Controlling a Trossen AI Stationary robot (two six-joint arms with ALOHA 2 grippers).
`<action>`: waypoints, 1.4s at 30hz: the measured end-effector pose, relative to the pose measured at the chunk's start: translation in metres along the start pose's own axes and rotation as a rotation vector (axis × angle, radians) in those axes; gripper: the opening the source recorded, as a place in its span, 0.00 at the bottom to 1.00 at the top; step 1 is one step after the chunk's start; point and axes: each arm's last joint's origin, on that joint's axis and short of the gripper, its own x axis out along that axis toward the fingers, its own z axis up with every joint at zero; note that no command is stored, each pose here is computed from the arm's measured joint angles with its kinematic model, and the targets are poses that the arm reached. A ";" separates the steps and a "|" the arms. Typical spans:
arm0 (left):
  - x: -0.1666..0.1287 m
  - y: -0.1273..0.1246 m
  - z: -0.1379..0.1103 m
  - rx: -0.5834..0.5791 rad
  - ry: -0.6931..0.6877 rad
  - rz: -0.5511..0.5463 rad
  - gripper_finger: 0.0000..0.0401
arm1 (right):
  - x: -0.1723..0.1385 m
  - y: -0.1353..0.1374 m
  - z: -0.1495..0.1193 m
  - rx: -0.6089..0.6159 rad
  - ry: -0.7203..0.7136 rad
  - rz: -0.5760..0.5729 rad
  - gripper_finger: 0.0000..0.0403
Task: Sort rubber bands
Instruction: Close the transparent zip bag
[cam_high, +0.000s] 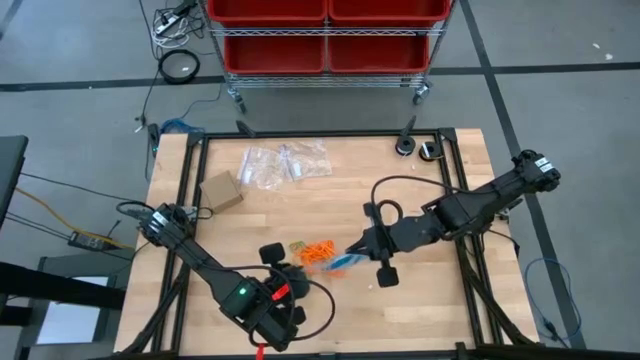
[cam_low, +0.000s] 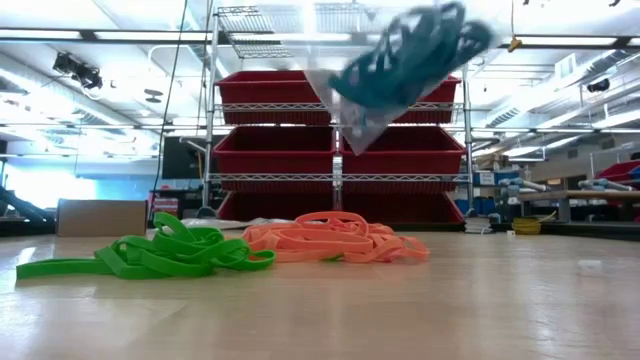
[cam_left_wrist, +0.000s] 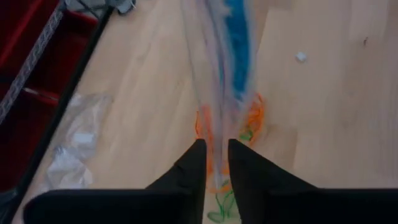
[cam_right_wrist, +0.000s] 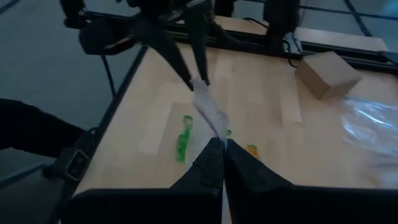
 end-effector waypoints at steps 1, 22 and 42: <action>0.000 0.001 -0.001 -0.011 0.010 0.001 0.21 | 0.000 -0.001 0.000 0.002 0.000 -0.015 0.00; -0.026 -0.001 -0.024 -0.100 -0.085 0.121 0.27 | 0.007 -0.099 -0.015 0.234 0.170 -0.322 0.00; -0.021 -0.045 -0.154 -0.407 -0.622 0.034 0.23 | -0.084 -0.252 -0.077 0.483 -0.115 -0.462 0.00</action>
